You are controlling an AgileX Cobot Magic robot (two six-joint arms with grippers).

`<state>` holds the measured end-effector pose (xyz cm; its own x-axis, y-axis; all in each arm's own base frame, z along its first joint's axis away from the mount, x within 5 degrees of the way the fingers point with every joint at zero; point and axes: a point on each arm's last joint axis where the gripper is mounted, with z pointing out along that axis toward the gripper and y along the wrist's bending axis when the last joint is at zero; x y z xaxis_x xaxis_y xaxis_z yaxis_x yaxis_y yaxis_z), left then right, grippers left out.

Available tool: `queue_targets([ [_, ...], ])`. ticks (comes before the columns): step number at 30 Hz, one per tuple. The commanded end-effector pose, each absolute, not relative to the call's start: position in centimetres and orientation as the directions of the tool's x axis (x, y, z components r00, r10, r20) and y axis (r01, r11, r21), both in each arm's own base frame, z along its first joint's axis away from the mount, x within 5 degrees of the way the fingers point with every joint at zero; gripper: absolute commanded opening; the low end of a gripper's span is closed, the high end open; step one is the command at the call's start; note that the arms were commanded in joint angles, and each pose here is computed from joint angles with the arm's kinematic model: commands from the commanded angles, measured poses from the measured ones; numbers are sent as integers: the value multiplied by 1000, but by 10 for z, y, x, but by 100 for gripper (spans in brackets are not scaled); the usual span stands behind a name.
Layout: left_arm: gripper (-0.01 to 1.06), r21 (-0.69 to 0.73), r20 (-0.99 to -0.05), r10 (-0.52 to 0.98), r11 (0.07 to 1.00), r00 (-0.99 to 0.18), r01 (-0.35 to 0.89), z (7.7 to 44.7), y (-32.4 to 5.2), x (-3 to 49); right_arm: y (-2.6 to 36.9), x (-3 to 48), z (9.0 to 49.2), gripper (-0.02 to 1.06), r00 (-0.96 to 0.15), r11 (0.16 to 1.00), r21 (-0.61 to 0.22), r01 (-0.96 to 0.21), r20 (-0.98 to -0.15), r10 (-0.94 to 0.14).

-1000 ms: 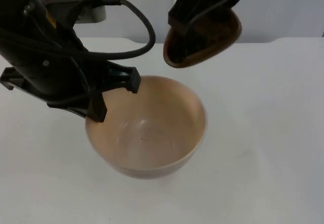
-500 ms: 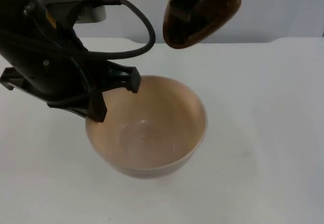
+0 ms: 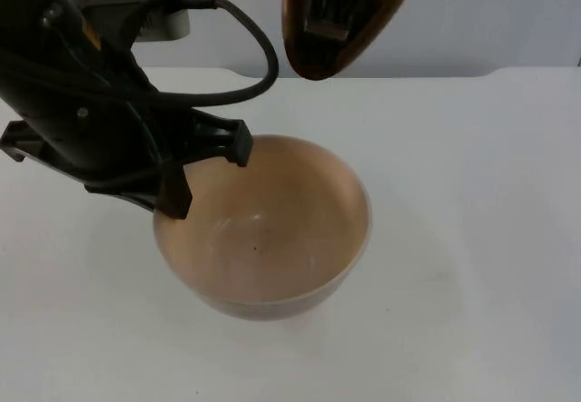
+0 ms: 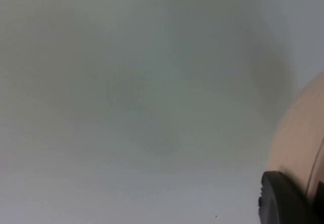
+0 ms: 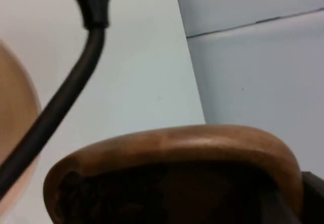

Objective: Pick up the bowl with the left hand and pour the coffee beans from the cup into the bowl with the right hand.

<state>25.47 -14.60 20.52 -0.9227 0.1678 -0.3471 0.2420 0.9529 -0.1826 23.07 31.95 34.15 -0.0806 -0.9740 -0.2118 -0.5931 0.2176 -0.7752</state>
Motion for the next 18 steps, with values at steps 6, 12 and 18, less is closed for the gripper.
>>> queue_targets([
  [6,0,-201,-356,147,952,-923,230,206,-148,254,327,220,356,0,28,115,-857,-502,-149,-988],
  [12,0,-204,-355,145,952,-924,228,206,-148,254,331,215,359,0,74,52,-883,-467,-98,-992],
  [18,0,-204,-355,145,952,-924,228,206,-148,254,332,213,361,0,107,-6,-896,-444,-46,-993],
])
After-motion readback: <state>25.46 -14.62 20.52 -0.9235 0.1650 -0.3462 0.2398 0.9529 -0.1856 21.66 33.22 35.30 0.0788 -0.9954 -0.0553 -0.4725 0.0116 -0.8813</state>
